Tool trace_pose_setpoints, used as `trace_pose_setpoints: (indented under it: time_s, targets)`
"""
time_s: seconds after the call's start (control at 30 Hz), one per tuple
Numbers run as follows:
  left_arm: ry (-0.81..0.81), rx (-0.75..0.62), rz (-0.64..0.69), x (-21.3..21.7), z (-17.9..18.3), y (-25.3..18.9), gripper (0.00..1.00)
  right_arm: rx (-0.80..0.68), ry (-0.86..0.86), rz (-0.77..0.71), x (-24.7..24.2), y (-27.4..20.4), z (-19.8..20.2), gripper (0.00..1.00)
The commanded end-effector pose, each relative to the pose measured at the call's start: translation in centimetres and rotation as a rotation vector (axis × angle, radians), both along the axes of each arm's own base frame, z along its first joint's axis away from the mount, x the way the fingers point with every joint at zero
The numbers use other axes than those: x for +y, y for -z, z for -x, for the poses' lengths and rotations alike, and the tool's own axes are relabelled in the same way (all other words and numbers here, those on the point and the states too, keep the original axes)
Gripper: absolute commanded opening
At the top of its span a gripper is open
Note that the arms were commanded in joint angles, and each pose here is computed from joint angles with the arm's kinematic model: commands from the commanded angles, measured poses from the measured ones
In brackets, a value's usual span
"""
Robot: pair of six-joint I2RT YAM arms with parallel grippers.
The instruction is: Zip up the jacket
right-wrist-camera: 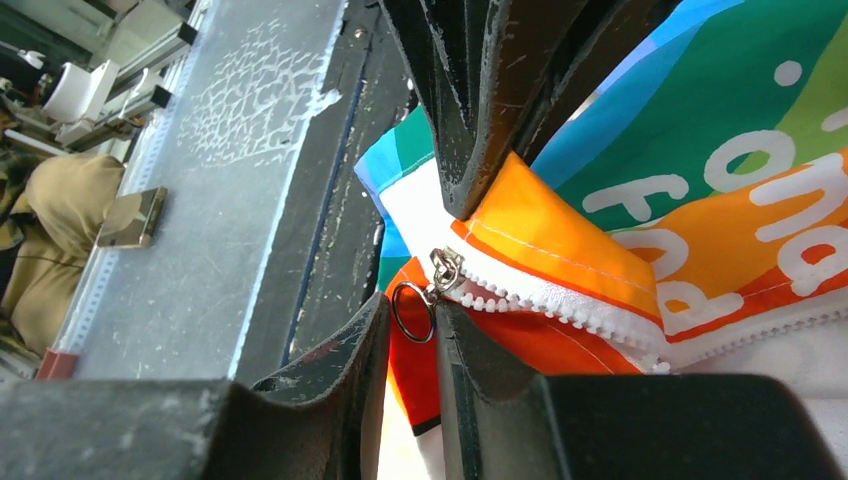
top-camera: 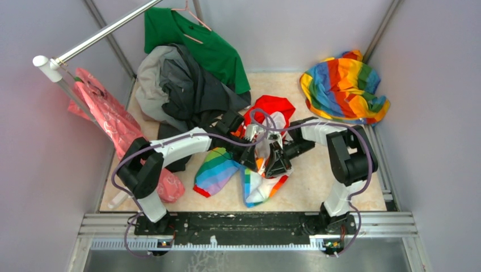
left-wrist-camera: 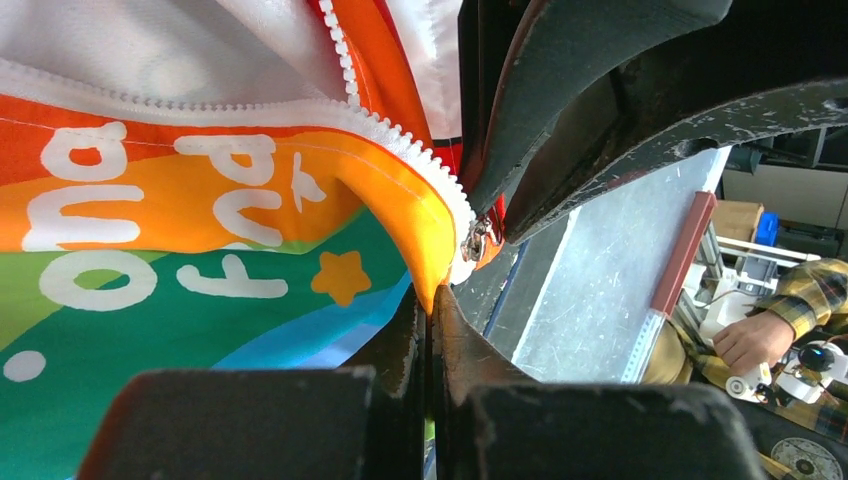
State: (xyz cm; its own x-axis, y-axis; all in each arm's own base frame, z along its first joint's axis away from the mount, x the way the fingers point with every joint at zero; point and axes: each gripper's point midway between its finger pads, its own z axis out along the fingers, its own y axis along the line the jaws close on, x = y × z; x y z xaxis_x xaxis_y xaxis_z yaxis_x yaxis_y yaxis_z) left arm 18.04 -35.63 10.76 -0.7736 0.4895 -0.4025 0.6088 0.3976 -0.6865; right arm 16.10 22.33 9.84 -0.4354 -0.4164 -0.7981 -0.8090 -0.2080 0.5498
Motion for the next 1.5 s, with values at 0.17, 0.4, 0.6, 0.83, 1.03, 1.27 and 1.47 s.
trace_pose_setpoints:
  time_s: [0.17,0.4,0.6,0.83,1.03,1.27,1.47]
  targets:
    - [0.000,-0.048,0.011,-0.6,-1.1,-0.8,0.00,-0.072,0.064,0.004,0.6,-0.5,-1.6,0.22]
    - [0.001,-0.045,-0.002,-0.6,-1.2,-0.5,0.00,-0.071,0.060,0.020,0.6,-0.5,-1.5,0.15]
    - [-0.002,-0.045,-0.023,-0.4,-1.3,-0.1,0.00,-0.075,0.058,0.034,0.4,-0.5,-1.5,0.15]
    - [-0.006,-0.042,-0.049,-0.1,-1.4,0.4,0.00,-0.085,0.068,0.060,0.3,-0.1,-1.7,0.17]
    - [-0.003,-0.036,-0.048,-0.1,-1.3,0.4,0.00,-0.087,0.079,0.067,0.3,0.0,-1.9,0.18]
    - [0.000,-0.027,-0.052,0.0,-1.1,0.7,0.00,-0.089,0.074,0.056,0.4,-0.3,-1.8,0.14]
    - [0.001,-0.025,-0.063,0.1,-1.1,1.0,0.00,-0.106,0.071,0.070,0.2,-0.2,-1.9,0.03]
